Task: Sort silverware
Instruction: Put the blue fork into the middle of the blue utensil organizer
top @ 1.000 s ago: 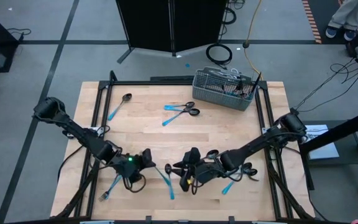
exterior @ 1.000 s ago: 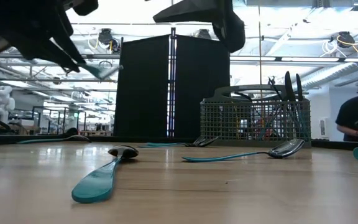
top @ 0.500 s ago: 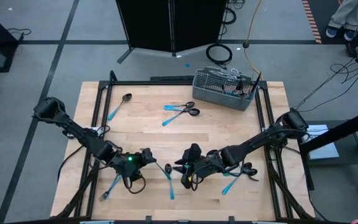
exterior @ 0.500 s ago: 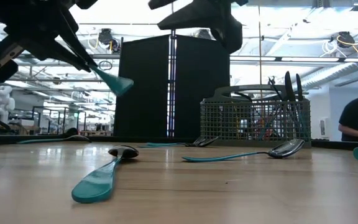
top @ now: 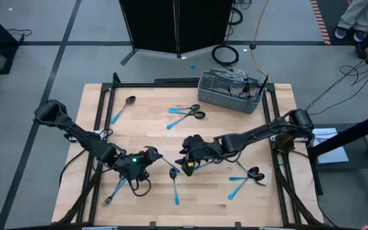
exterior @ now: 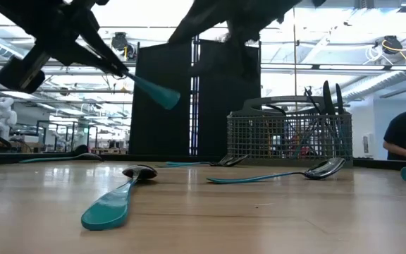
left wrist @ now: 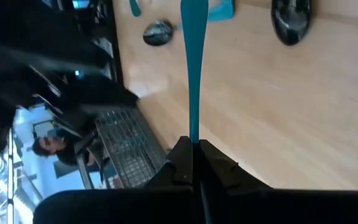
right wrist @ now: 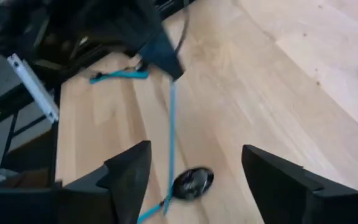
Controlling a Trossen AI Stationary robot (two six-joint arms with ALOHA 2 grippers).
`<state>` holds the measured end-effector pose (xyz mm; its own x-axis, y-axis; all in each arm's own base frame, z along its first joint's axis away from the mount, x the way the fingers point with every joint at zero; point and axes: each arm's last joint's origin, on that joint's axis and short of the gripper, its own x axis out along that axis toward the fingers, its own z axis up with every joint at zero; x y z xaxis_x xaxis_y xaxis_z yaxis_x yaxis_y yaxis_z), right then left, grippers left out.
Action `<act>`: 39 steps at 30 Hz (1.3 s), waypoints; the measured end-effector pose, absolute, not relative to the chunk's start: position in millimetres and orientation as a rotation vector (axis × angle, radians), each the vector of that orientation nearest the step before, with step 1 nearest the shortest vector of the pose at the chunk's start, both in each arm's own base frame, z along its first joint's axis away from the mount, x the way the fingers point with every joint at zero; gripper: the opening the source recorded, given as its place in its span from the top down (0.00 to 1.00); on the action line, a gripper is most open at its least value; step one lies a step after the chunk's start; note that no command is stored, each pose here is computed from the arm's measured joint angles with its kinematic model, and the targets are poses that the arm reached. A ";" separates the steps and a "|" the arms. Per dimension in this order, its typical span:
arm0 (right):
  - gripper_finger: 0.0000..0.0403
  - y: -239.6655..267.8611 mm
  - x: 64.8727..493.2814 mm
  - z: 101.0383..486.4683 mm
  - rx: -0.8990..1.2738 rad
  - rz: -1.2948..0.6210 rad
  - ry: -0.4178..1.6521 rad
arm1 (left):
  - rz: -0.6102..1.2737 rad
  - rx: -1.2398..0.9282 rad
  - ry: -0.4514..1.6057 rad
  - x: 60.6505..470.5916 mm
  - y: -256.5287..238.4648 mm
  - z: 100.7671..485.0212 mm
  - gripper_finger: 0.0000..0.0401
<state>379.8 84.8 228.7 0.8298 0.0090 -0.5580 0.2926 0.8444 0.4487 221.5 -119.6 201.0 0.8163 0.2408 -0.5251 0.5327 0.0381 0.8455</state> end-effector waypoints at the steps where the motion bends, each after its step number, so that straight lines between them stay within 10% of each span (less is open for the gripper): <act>1: 0.37 83.9 382.3 226.7 0.554 -0.158 0.569 | -0.253 1.549 0.630 221.9 -120.0 201.5 1.00; 27: 0.38 82.0 398.5 218.4 0.492 -0.086 0.474 | -0.228 1.529 0.482 245.8 -102.6 214.1 1.00; 39: 0.67 70.9 399.2 215.8 0.489 -0.118 0.498 | -0.199 1.510 0.511 249.6 -92.7 214.0 1.00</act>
<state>399.2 70.9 215.8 0.8745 0.0088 -0.4849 0.2247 0.8787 0.4211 249.6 -92.7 214.0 0.8793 0.1863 -0.4383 0.4334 0.0688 0.8986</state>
